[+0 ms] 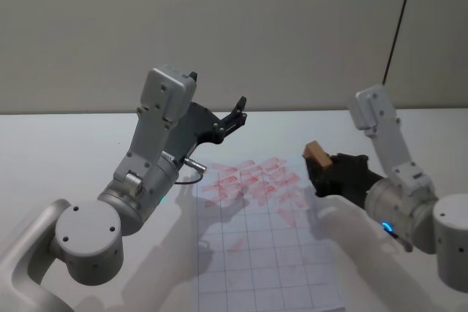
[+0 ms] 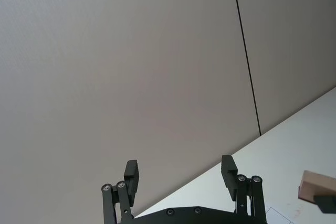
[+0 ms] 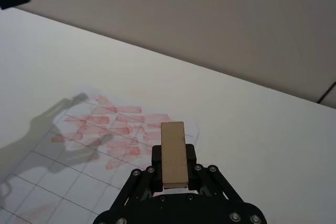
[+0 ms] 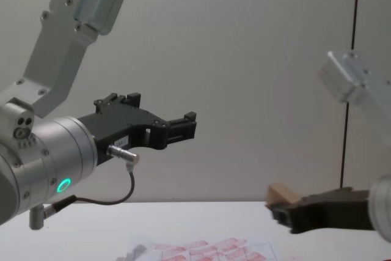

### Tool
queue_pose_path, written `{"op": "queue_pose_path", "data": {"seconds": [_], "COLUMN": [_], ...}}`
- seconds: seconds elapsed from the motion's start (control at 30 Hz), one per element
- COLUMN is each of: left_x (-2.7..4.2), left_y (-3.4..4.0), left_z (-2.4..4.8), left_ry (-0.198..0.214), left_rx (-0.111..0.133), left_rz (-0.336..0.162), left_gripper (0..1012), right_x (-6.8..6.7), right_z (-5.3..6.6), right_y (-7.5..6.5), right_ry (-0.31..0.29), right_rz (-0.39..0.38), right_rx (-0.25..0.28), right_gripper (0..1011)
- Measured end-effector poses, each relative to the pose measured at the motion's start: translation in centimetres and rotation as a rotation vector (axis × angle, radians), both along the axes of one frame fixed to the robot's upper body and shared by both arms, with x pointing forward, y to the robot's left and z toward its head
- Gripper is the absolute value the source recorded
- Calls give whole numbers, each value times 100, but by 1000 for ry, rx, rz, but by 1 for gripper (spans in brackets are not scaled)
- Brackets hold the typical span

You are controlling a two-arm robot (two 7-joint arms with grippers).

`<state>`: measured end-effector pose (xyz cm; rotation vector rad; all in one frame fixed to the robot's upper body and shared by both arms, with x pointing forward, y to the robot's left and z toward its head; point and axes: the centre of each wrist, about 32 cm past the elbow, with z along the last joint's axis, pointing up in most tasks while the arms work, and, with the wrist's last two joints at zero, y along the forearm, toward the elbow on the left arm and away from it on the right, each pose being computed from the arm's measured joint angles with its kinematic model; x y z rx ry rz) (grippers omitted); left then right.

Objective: Use the one hand to pick up the stamp and affix it onto the A4 paper.

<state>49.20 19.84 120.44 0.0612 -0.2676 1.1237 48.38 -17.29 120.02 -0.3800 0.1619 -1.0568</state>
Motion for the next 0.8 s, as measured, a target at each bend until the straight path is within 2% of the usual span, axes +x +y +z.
{"op": "queue_pose_path", "data": {"seconds": [0.43,0.8], "left_x": [0,0], "left_y": [0,0], "left_z": [0,0], "left_ry": [0,0], "left_rx": [0,0], "left_rz": [0,0], "left_gripper": [1001,1001], "right_x": [-76,-137], "right_z": [-17,-56], "right_y": [-317,-519], "right_ry": [60,90], "right_rz": [-145,-231], "right_rx": [-32,-59], "right_gripper": [226,227]}}
